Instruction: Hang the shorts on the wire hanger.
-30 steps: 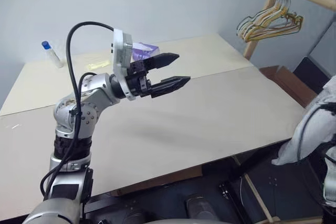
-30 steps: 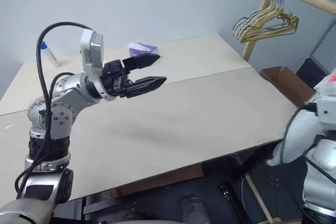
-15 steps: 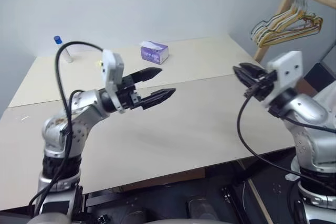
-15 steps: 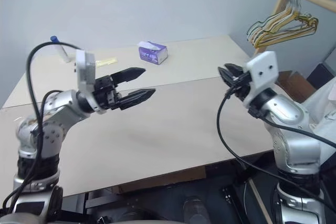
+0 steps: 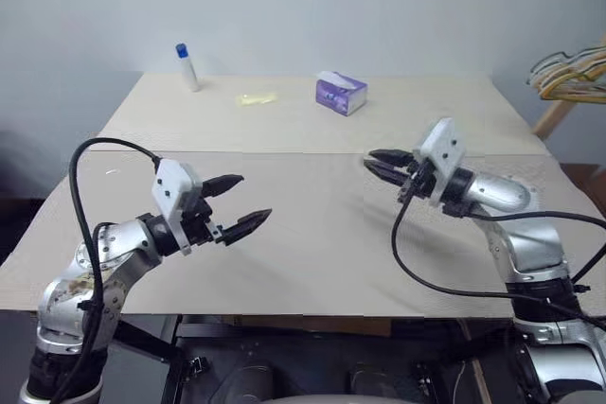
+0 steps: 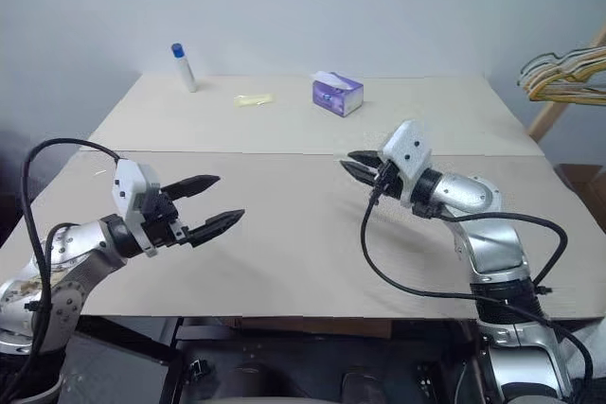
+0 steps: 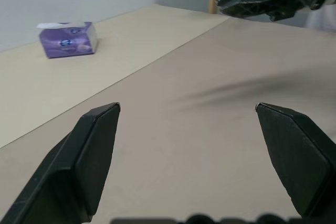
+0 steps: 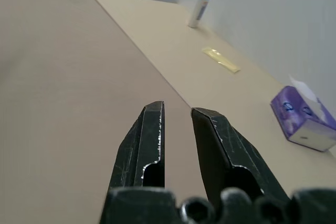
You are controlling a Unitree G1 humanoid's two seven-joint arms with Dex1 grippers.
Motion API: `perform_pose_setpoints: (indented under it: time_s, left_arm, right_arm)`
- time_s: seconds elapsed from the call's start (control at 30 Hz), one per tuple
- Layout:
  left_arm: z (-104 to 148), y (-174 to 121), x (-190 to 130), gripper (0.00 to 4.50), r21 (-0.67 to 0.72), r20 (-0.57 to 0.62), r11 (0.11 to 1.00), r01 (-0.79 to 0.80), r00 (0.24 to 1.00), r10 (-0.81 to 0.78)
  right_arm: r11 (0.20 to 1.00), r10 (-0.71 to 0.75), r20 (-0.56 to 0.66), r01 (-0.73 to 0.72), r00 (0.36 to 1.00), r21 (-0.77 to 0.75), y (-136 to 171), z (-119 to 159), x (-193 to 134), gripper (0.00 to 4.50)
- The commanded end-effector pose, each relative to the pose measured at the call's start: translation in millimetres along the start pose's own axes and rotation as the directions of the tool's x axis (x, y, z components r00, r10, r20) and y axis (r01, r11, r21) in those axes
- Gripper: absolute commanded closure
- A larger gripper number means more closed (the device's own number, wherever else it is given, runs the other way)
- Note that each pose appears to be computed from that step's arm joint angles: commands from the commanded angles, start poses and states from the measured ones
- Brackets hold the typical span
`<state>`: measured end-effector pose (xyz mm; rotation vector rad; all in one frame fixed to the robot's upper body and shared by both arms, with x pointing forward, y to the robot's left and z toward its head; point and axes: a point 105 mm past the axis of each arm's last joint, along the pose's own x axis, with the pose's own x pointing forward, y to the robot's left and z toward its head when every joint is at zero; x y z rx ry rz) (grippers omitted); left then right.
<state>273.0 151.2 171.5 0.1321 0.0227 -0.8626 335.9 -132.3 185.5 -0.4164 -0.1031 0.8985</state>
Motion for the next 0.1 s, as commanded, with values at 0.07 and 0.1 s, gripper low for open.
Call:
perform_pose_setpoints:
  time_s: [0.07,0.1]
  left_arm:
    - [8.7,0.1,-1.2,0.0,0.056,0.008,0.998,-0.004,1.0,0.003]
    - [8.3,-0.6,-1.7,0.0,0.063,0.003,0.998,-0.001,1.0,0.0]
  right_arm:
    - [1.0,0.002,0.034,-0.001,0.999,-0.013,0.8,6.4,-6.1,3.28]
    - [1.0,0.0,0.031,0.001,1.0,-0.011,1.3,5.3,-7.2,3.28]
